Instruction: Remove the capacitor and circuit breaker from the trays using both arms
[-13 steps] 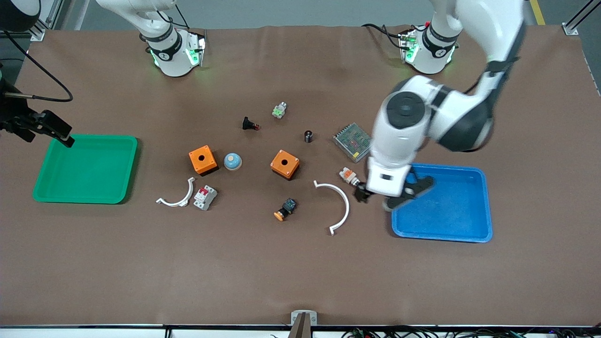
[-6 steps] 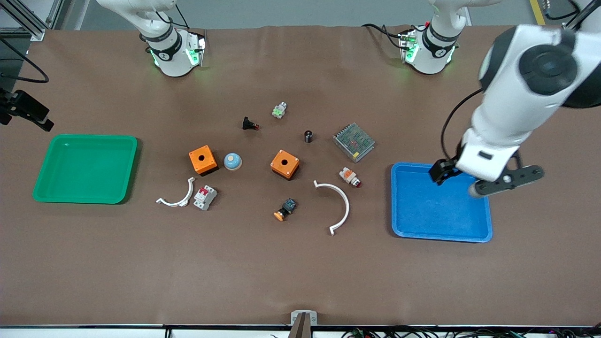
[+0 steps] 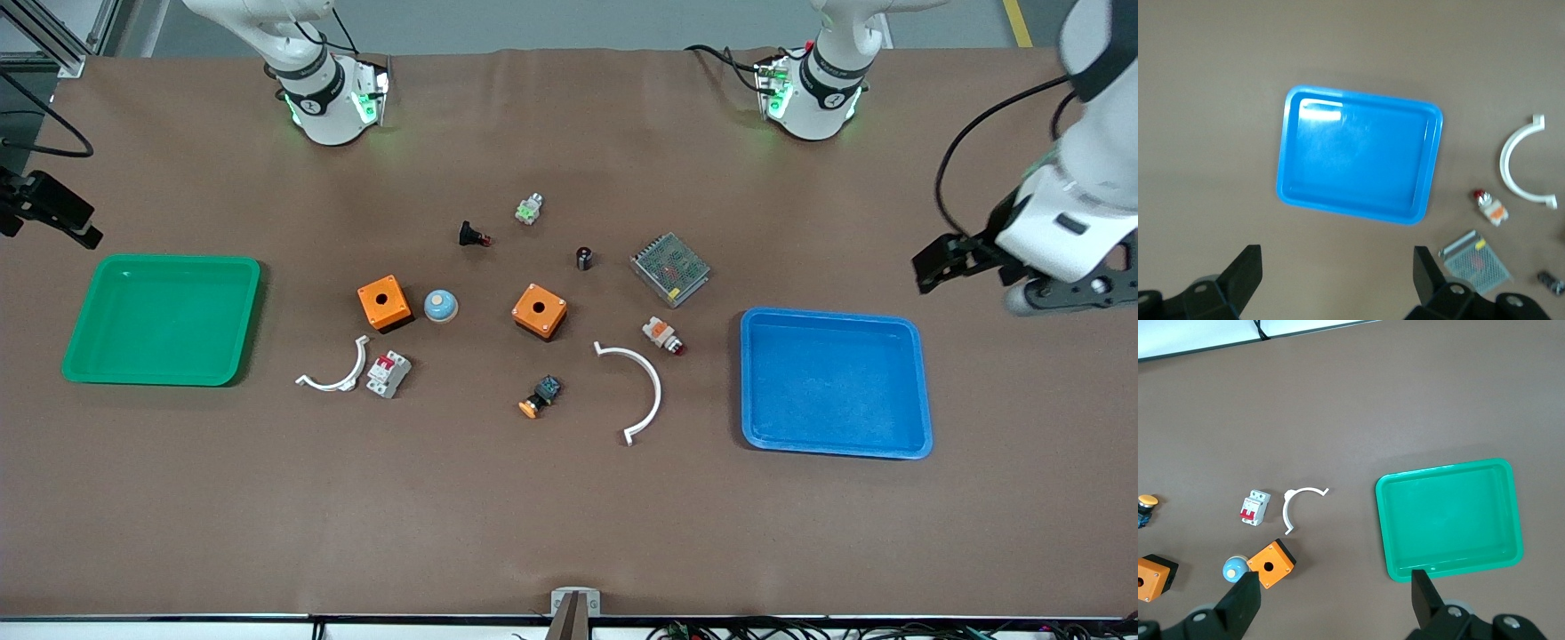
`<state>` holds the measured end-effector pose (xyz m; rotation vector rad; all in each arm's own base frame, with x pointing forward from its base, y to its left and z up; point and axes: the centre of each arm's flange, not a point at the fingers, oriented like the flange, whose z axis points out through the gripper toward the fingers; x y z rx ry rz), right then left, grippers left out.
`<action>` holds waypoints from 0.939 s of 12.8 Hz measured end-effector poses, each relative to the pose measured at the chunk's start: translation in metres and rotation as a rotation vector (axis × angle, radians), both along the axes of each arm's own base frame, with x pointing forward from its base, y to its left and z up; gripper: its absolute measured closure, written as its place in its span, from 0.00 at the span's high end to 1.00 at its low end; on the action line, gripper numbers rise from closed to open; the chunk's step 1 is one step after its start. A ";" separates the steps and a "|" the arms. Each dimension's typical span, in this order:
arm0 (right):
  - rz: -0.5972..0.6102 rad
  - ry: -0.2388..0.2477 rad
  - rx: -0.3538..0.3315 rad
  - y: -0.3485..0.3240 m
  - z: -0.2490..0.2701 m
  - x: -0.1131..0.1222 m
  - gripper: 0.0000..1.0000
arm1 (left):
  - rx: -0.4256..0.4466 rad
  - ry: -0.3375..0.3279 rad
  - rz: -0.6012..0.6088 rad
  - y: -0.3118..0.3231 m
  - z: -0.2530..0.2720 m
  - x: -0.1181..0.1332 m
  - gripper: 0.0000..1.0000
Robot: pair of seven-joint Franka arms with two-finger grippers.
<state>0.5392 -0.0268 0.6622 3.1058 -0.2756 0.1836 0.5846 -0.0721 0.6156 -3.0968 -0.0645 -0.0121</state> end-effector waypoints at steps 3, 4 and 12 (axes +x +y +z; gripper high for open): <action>0.003 0.002 0.000 0.002 0.000 0.000 1.00 | -0.022 0.017 -0.006 0.028 0.012 -0.024 1.00; 0.006 0.003 0.000 0.003 0.000 0.000 1.00 | -0.025 0.018 -0.006 0.028 0.015 -0.032 1.00; 0.010 -0.001 -0.001 0.006 0.000 0.000 1.00 | -0.022 0.018 -0.046 0.005 0.021 -0.058 1.00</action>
